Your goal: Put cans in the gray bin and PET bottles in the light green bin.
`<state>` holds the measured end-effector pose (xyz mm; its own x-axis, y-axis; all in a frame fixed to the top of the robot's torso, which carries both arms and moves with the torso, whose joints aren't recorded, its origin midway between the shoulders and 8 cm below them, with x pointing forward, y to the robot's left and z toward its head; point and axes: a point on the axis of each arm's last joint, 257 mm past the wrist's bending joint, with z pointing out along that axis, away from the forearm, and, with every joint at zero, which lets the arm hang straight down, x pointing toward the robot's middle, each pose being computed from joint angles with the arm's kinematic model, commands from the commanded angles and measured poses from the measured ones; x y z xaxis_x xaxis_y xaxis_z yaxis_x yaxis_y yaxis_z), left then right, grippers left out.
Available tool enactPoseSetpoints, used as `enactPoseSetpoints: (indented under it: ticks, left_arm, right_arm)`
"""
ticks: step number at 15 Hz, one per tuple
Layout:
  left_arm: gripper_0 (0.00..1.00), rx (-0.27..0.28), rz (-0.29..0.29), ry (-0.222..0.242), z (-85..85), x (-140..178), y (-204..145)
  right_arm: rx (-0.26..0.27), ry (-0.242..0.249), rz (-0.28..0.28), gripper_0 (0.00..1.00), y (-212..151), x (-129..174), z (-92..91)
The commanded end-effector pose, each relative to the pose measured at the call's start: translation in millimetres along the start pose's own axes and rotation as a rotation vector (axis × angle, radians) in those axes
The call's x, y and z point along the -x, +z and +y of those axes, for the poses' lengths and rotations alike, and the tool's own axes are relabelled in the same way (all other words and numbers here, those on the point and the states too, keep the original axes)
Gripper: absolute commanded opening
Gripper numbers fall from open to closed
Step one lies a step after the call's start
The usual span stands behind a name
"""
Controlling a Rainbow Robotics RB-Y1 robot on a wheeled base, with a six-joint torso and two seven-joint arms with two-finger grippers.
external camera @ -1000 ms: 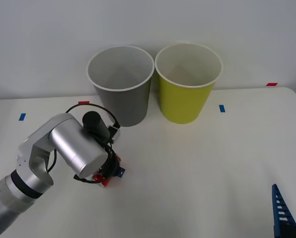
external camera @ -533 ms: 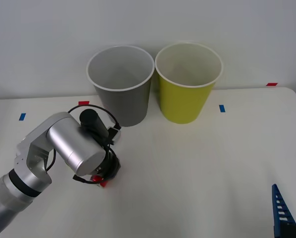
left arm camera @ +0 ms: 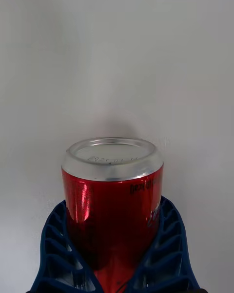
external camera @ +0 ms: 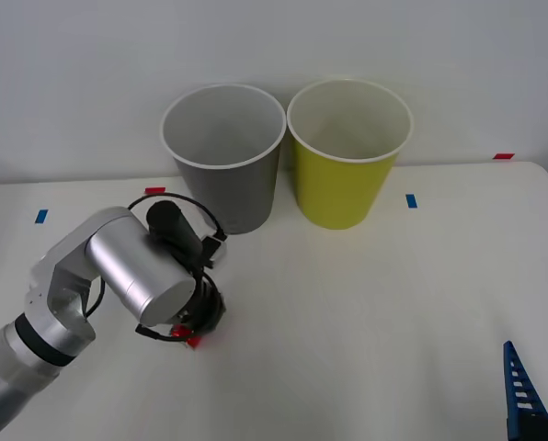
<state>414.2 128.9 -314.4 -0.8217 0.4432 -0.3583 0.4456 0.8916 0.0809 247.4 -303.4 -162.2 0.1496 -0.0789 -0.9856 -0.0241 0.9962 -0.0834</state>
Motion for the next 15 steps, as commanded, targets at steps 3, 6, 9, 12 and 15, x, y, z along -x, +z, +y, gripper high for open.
enactPoseSetpoints:
  ticks: [3, 6, 9, 12, 15]
  left_arm:
    - [0.0, 0.024, -0.121, 0.068, 0.5, 24, -29]
    - [0.0, 0.027, -0.232, 0.129, -6.8, 46, -53]
    - [0.0, 0.034, -0.318, 0.164, -10.2, 63, -78]
    - [0.0, 0.039, -0.391, 0.207, -5.1, 79, -105]
    - [0.0, 0.012, -0.507, 0.233, -2.6, 95, -143]
  right_arm:
    - [0.0, 0.0, 0.0, 1.0, 0, 0, 0.0]
    - [0.0, 0.0, 0.0, 1.0, 0, 0, 0.0]
    - [0.0, 0.0, 0.0, 1.0, 0, 0, 0.0]
    - [0.0, 0.0, 0.0, 1.0, 0, 0, 0.0]
    - [0.0, 0.0, 0.0, 1.0, 0, 0, 0.0]
